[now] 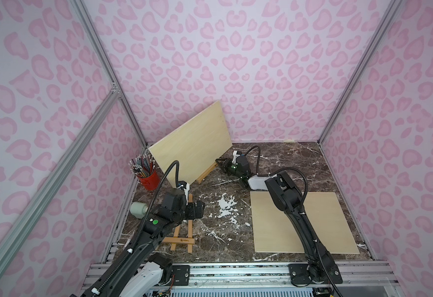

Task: Disassemble the easel
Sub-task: Move the easel to the center of the board.

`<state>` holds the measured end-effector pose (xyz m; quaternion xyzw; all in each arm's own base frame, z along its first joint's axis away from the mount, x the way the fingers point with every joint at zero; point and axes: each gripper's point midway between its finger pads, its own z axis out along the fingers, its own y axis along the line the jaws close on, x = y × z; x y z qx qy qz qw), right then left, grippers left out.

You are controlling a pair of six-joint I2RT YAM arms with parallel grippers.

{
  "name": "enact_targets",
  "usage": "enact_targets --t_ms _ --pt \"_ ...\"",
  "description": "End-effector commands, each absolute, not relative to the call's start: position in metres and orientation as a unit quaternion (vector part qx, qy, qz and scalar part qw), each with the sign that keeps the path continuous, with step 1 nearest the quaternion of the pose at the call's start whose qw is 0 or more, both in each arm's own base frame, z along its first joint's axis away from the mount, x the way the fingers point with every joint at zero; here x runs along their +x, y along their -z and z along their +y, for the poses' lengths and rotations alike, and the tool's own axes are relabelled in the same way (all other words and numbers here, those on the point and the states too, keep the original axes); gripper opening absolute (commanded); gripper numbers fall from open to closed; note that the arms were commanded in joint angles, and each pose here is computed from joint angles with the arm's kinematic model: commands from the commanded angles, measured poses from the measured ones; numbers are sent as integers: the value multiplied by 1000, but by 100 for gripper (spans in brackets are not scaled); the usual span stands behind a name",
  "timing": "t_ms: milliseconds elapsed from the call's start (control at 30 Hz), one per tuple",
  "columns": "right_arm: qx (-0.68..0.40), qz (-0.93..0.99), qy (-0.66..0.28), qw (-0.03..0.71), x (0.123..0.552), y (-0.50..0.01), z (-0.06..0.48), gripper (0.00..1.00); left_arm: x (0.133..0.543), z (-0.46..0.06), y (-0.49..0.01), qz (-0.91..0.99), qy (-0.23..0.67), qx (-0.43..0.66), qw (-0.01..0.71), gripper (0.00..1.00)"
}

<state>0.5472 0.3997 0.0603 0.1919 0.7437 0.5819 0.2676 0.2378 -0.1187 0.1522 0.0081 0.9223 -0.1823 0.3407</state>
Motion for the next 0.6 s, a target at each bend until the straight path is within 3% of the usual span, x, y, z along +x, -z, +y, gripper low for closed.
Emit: enact_targets --t_ms 0,567 --pt "165 756 -566 285 541 -56 395 15 241 -119 -161 917 184 13 352 96" --pt "234 755 -530 308 499 -74 306 11 248 -128 -172 912 204 15 356 97"
